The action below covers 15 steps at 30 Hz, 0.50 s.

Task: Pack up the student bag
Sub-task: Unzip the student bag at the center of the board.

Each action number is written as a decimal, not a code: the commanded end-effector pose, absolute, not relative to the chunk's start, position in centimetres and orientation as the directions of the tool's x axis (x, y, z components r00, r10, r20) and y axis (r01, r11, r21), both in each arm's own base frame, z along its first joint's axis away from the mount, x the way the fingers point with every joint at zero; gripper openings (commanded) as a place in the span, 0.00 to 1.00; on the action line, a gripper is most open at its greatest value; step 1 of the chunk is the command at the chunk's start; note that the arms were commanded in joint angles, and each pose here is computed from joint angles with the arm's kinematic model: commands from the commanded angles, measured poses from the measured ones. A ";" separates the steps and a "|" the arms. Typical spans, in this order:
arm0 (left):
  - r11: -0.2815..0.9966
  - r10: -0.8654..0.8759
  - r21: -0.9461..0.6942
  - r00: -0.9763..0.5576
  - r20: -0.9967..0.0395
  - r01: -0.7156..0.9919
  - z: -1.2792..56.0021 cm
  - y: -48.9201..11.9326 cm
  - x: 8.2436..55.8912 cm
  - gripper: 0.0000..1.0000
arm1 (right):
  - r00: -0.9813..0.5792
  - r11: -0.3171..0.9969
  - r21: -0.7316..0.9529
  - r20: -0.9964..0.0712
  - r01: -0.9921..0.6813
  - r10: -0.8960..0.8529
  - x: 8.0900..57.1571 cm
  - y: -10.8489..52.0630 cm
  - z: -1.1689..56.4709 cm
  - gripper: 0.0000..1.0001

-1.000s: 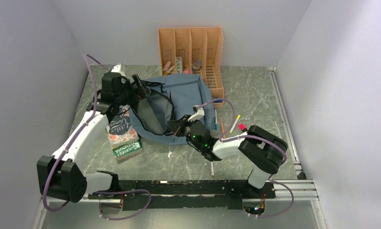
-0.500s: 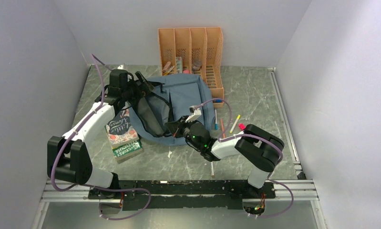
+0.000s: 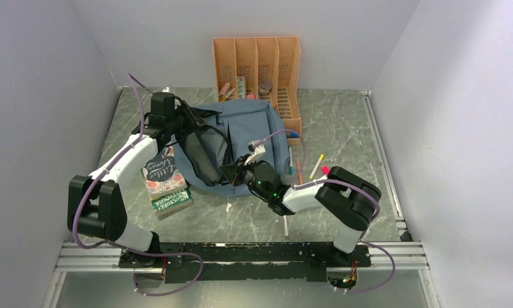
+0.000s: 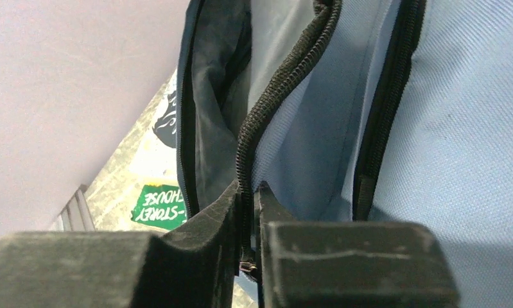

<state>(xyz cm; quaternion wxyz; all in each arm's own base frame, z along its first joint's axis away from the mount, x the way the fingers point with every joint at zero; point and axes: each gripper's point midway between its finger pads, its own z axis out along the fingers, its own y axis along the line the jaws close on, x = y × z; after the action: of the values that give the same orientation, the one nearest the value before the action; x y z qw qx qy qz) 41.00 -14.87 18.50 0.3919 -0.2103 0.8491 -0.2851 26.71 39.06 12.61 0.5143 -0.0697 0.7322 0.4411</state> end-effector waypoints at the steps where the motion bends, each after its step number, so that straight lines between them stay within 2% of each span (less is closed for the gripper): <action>1: 0.749 -0.544 -0.661 -0.609 -0.577 -0.044 20.1 -16.2 41.9 0.28 | -0.363 0.609 0.458 -0.888 -0.647 0.283 27.1 39.5 14.6 0.22; 3: 0.755 -0.533 -0.655 -0.610 -0.587 -0.031 20.4 -16.2 42.1 0.13 | -0.329 0.630 0.416 -0.909 -0.656 0.258 27.3 39.2 15.2 0.33; 5: 0.759 -0.525 -0.651 -0.608 -0.596 -0.017 20.9 -16.3 42.2 0.05 | -0.300 0.658 0.377 -0.925 -0.653 0.232 27.7 38.7 16.0 0.41; 10: 0.754 -0.508 -0.656 -0.598 -0.619 0.039 22.6 -16.7 42.3 0.05 | -0.281 0.723 0.274 -0.953 -0.634 0.115 28.9 38.4 17.4 0.56; 15: 0.741 -0.490 -0.664 -0.599 -0.634 0.096 24.0 -17.4 42.1 0.05 | -0.288 0.736 0.222 -0.957 -0.640 0.039 30.7 39.4 19.2 0.68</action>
<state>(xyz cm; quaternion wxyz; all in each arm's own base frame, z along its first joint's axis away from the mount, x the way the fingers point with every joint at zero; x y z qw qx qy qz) 41.72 -16.18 19.98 0.3964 -0.1608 0.8506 -0.3059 29.36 39.99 19.25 0.5726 -0.1688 0.7194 0.3550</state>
